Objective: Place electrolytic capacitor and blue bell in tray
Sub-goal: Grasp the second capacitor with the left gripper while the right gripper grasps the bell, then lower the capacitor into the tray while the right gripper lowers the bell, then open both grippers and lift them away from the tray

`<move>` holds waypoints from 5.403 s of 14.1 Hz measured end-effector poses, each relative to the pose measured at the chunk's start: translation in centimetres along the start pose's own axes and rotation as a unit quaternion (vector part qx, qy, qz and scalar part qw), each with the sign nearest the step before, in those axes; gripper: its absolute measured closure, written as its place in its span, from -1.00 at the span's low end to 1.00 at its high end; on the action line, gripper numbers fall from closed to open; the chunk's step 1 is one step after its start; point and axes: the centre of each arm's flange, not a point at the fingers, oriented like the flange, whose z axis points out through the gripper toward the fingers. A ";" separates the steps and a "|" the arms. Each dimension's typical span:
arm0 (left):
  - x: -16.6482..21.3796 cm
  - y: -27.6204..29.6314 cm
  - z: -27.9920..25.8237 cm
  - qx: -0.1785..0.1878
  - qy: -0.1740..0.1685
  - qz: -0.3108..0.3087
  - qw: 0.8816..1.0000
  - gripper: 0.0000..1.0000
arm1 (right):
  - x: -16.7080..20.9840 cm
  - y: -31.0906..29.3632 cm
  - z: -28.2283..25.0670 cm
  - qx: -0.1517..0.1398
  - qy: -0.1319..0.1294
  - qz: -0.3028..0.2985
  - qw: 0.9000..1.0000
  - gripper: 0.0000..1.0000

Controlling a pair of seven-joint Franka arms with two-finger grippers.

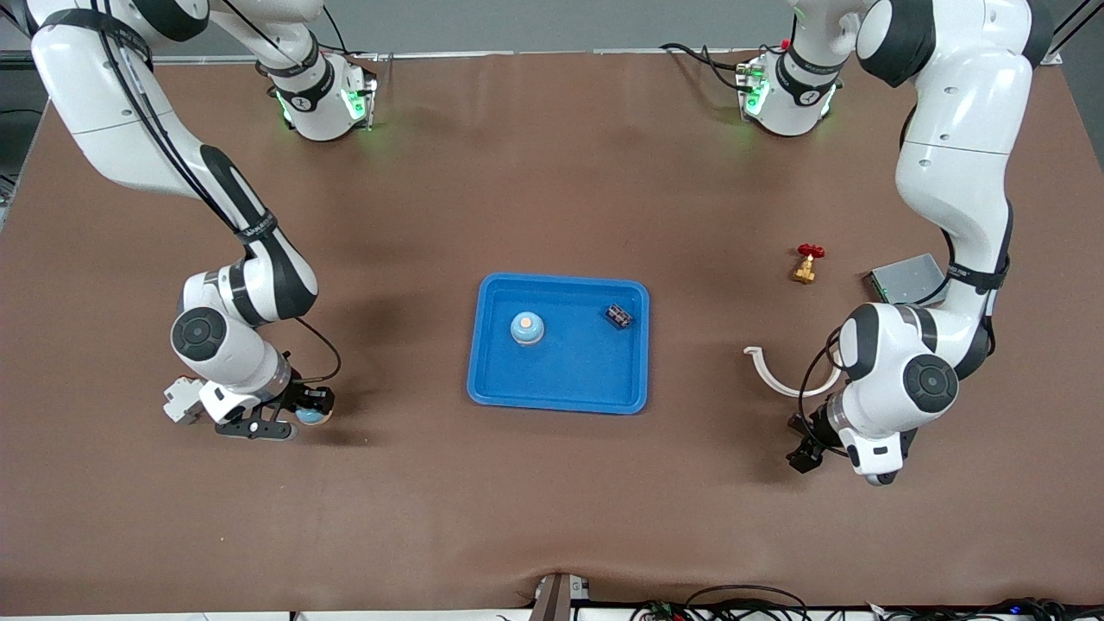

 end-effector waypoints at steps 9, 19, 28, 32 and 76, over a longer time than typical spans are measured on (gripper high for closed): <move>-0.2 -0.3 0.5 0.005 -0.003 0.000 1.000 -0.59 | -0.4 -2.3 -0.5 0.005 -0.018 0.005 1.000 -0.25; 1.6 -1.0 -0.3 0.005 0.000 0.001 1.000 0.34 | -1.7 -18.7 -9.1 0.012 -0.051 0.120 0.991 -0.25; -2.8 1.8 -12.7 0.057 -0.034 0.014 0.998 0.34 | -6.6 -29.3 -10.9 0.011 -0.042 0.202 0.978 -0.25; -11.5 6.2 -15.6 0.052 -0.050 -0.030 0.997 0.34 | -8.3 -32.2 -9.5 -0.013 -0.023 0.216 0.976 -0.25; -35.3 11.7 0.6 0.038 -0.022 -0.036 0.998 -0.95 | -9.8 -39.8 -2.6 -0.024 0.025 0.282 0.959 -1.00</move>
